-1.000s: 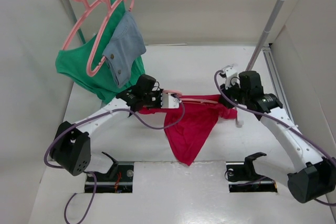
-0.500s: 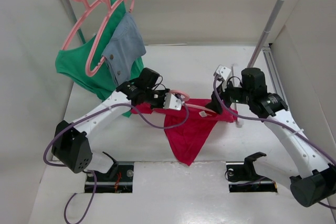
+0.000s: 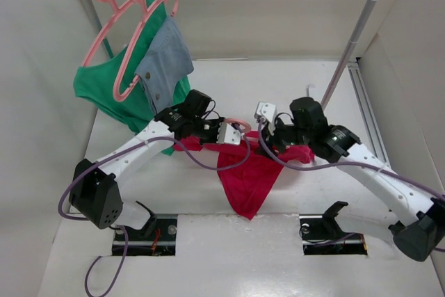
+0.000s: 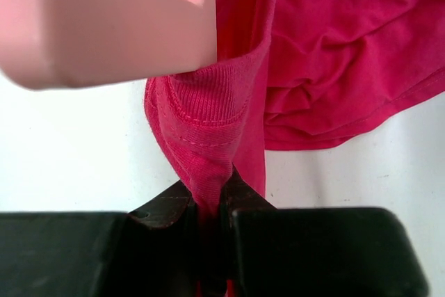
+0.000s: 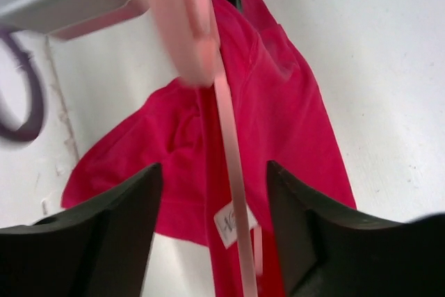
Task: Place the t-shirt on the hanger
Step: Place tshirt on hanger
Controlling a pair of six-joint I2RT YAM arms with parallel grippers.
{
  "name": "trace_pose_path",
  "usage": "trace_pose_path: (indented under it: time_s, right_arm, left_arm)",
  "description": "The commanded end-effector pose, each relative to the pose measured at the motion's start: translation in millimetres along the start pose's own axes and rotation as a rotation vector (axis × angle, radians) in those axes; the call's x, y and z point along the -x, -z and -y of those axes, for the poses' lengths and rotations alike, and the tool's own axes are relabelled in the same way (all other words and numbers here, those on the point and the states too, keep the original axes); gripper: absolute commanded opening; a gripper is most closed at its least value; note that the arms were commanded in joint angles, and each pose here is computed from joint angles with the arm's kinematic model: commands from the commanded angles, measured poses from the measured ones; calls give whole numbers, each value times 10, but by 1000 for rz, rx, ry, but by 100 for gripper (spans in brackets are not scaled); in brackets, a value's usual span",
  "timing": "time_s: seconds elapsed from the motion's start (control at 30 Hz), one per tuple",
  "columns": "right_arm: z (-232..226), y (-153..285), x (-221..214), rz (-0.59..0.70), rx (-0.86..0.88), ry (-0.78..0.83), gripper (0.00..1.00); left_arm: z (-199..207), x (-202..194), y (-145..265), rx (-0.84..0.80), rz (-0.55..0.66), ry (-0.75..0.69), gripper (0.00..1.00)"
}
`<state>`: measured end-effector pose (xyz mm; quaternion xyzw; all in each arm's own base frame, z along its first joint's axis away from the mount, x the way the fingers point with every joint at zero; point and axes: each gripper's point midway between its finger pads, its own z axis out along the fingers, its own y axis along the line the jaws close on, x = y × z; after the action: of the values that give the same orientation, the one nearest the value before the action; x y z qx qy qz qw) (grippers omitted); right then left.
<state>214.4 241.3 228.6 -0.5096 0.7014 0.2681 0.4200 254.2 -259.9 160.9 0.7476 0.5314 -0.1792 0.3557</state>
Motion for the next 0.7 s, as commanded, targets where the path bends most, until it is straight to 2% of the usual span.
trace_pose_path:
  time_s: [0.0, 0.17, 0.2, 0.23, 0.37, 0.5, 0.67]
  right_arm:
    - [241, -177, 141, 24, -118, 2, 64]
    - [458, -351, -5, -33, -200, -48, 38]
    - [474, -346, -12, -36, -212, -57, 16]
    - [506, -308, 3, -33, -237, -54, 2]
    - [507, -41, 70, 8, -293, -53, 0]
    - [440, 345, -149, -2, -324, -68, 0]
    - [349, 645, -215, 17, -329, -61, 0]
  left_arm:
    - [-107, 215, 52, 24, 70, -18, 0]
    - [-142, 249, 92, 26, 100, -1, 0]
    - [-160, 290, 106, 28, 113, -7, 0]
    - [-160, 291, 106, 28, 113, -7, 0]
    - [-209, 147, 147, 49, 88, 23, 0]
    - [-278, 100, 219, 81, 86, 51, 0]
    - [-459, -13, 268, 151, 40, 67, 0]
